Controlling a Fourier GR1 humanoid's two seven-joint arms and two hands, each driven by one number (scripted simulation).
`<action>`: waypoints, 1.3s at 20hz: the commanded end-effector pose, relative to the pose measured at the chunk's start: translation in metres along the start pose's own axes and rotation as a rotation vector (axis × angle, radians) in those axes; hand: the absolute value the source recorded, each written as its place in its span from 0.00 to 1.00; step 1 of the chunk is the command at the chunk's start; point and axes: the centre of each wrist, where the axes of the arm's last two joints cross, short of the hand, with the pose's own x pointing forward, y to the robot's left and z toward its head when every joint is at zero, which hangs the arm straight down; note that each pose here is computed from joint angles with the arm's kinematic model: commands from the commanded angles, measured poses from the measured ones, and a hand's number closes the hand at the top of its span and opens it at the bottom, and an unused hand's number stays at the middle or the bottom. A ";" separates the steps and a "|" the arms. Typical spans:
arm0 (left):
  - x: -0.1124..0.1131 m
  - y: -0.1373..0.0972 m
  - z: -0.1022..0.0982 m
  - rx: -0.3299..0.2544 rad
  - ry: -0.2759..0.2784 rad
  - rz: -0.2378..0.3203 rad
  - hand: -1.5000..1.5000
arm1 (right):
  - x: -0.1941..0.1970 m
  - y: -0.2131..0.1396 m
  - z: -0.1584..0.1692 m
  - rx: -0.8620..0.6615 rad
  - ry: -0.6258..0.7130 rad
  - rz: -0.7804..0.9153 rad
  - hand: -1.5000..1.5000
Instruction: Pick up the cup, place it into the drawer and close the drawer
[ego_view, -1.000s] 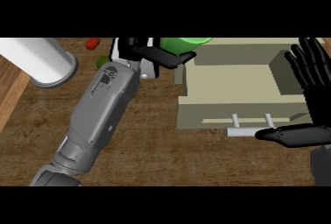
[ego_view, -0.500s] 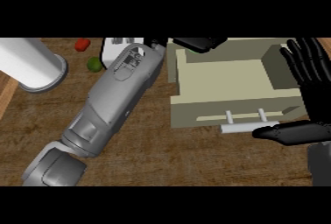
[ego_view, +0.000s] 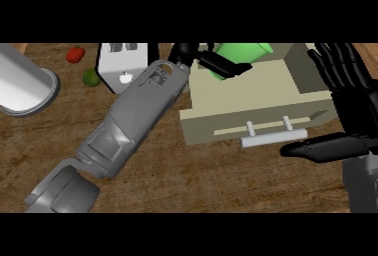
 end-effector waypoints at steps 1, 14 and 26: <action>-0.015 -0.001 0.005 -0.044 0.039 -0.041 1.00 | 0.007 -0.008 -0.012 0.023 -0.025 -0.011 0.00; -0.007 -0.005 0.010 -0.018 -0.130 0.301 0.00 | 0.003 0.046 -0.024 0.464 -0.080 -0.214 1.00; -0.019 0.001 0.010 0.169 -0.180 0.344 0.00 | 0.007 0.030 0.003 0.717 0.223 0.300 0.00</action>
